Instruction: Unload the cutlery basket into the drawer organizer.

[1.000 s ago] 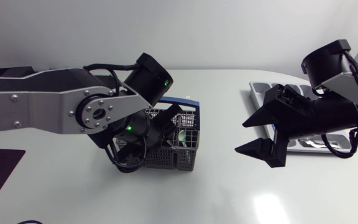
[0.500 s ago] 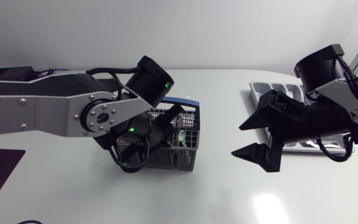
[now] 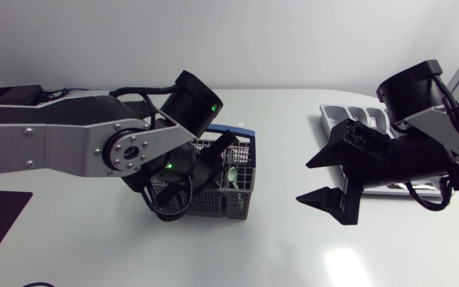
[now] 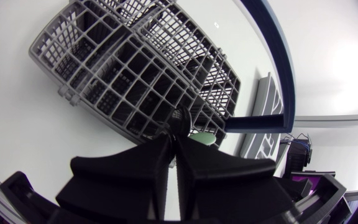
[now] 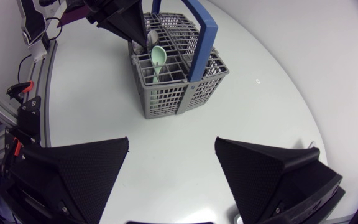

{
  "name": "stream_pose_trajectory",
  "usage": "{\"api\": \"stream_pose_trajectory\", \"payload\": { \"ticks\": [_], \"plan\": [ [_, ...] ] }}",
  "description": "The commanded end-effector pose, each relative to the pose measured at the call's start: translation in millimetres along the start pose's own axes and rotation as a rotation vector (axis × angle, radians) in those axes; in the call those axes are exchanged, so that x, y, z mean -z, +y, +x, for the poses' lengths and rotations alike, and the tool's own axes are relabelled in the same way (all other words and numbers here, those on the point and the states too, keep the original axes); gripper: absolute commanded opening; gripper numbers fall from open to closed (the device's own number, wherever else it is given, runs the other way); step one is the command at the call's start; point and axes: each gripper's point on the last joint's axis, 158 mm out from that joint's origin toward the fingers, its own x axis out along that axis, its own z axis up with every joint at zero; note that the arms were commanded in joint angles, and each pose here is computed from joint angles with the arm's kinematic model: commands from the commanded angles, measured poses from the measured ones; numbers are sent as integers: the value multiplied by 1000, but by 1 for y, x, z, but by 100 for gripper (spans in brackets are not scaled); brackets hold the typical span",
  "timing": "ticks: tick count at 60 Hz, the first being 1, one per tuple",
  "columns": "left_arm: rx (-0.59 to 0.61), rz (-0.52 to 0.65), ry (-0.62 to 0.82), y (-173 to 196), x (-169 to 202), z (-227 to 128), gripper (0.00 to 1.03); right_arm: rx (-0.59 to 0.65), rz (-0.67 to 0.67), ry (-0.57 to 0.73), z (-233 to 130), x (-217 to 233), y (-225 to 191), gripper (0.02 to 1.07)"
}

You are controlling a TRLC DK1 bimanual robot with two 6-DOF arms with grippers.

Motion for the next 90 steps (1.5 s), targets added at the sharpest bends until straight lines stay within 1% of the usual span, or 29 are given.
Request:
{"api": "stream_pose_trajectory", "payload": {
  "ticks": [1, 19, 46, 70, 84, 90],
  "plan": [
    [-60, -25, 13, 23, 5, 10, 4, -3, 8, 5, 2, 4, 5, 102],
    [-17, -37, 3, 17, 0, -5, 4, -5, -1, 7, 4, 4, 7, 102],
    [73, -44, 8, -2, -1, -26, 4, 9, -32, 18, 7, 4, 13, 102],
    [203, -62, 20, -26, -5, -58, 4, 23, -77, -2, 7, -2, 23, 102],
    [280, -71, 27, -41, -9, -80, 4, 33, -76, -7, 6, -5, 23, 102],
    [283, -71, 27, -42, -9, -91, 4, 39, -79, -12, 4, -8, 23, 102]
  ]
}}
